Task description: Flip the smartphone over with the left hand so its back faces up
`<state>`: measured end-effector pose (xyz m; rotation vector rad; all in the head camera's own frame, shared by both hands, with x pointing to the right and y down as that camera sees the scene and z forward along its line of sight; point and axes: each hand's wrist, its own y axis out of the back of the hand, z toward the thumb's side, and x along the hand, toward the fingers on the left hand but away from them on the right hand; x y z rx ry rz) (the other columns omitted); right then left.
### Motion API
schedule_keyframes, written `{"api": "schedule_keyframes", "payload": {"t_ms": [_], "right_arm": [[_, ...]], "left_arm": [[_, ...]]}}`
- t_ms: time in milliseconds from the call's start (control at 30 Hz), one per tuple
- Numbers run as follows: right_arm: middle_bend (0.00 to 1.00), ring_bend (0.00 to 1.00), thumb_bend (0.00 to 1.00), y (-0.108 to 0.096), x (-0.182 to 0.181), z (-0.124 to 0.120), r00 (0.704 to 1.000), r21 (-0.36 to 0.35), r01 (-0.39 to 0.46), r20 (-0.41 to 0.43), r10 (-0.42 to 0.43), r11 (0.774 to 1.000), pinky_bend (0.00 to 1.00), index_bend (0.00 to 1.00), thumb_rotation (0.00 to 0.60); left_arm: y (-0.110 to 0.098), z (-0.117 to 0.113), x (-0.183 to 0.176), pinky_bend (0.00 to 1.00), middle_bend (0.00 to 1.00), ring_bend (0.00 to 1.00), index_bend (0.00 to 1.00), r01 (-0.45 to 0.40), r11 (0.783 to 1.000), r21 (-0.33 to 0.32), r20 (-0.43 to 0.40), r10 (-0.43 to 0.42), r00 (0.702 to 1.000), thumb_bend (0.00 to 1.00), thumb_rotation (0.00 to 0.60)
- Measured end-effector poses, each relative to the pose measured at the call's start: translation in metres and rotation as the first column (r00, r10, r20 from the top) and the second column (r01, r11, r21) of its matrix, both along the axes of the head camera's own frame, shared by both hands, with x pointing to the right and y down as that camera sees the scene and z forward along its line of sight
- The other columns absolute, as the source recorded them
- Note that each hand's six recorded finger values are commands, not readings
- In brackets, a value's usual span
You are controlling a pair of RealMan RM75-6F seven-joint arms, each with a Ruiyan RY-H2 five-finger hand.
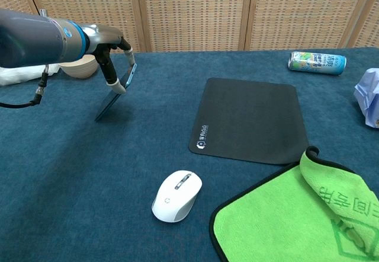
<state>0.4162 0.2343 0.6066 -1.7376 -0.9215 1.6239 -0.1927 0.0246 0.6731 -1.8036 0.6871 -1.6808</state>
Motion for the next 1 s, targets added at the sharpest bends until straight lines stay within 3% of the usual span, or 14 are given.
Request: {"api": "schedule_keyframes", "payload": {"t_ms": [533,1000], "right_arm": [[0.00,0.00,0.00,0.001,-0.003,0.001,1.000,0.001,0.011,-0.011,-0.011,1.000,0.00,0.00,0.600],[0.00,0.00,0.00,0.002,-0.004,0.001,1.000,0.001,0.017,-0.019,-0.017,1.000,0.00,0.00,0.600]], "left_arm": [[-0.008,-0.017,-0.015,0.00,0.00,0.00,0.65,0.054,0.998,0.021,-0.036,-0.053,0.998,0.52,0.600],[-0.015,-0.021,-0.032,0.00,0.00,0.00,0.65,0.155,0.988,0.010,-0.075,-0.154,0.985,0.52,0.600]]}}
